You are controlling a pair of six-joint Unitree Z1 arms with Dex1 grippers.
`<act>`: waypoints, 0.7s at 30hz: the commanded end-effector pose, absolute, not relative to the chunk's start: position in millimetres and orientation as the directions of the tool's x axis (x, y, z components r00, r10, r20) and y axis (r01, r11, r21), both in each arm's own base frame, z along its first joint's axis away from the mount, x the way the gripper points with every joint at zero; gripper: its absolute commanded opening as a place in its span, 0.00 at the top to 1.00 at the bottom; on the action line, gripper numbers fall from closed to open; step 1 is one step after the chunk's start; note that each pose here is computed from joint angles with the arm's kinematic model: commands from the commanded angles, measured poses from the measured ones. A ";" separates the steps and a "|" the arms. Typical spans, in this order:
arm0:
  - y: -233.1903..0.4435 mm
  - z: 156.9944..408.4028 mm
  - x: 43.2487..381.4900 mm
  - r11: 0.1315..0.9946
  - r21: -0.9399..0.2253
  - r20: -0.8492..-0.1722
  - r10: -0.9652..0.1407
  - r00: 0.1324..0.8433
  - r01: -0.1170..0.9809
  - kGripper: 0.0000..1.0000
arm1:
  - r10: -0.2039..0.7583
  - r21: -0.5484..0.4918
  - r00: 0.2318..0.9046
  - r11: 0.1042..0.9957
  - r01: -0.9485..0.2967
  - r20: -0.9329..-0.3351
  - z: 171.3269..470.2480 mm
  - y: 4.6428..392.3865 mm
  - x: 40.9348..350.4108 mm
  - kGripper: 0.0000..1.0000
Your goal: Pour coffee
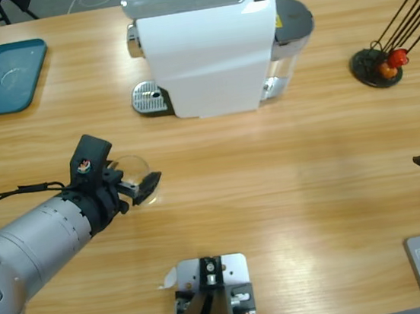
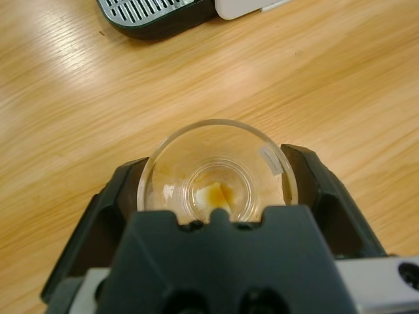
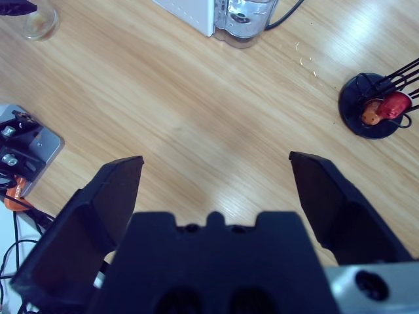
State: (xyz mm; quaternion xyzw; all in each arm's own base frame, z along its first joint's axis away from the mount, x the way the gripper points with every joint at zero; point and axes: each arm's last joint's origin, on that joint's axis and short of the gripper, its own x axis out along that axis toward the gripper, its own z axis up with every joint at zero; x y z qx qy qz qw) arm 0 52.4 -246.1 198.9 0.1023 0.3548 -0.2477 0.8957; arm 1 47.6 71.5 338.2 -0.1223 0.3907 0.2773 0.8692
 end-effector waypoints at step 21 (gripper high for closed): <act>-125.2 256.1 230.7 0.270 0.128 -0.549 -0.782 0.295 0.954 1.00 | 0.384 -0.040 0.567 0.803 -0.595 -0.729 346.7 76.2 51.7 0.00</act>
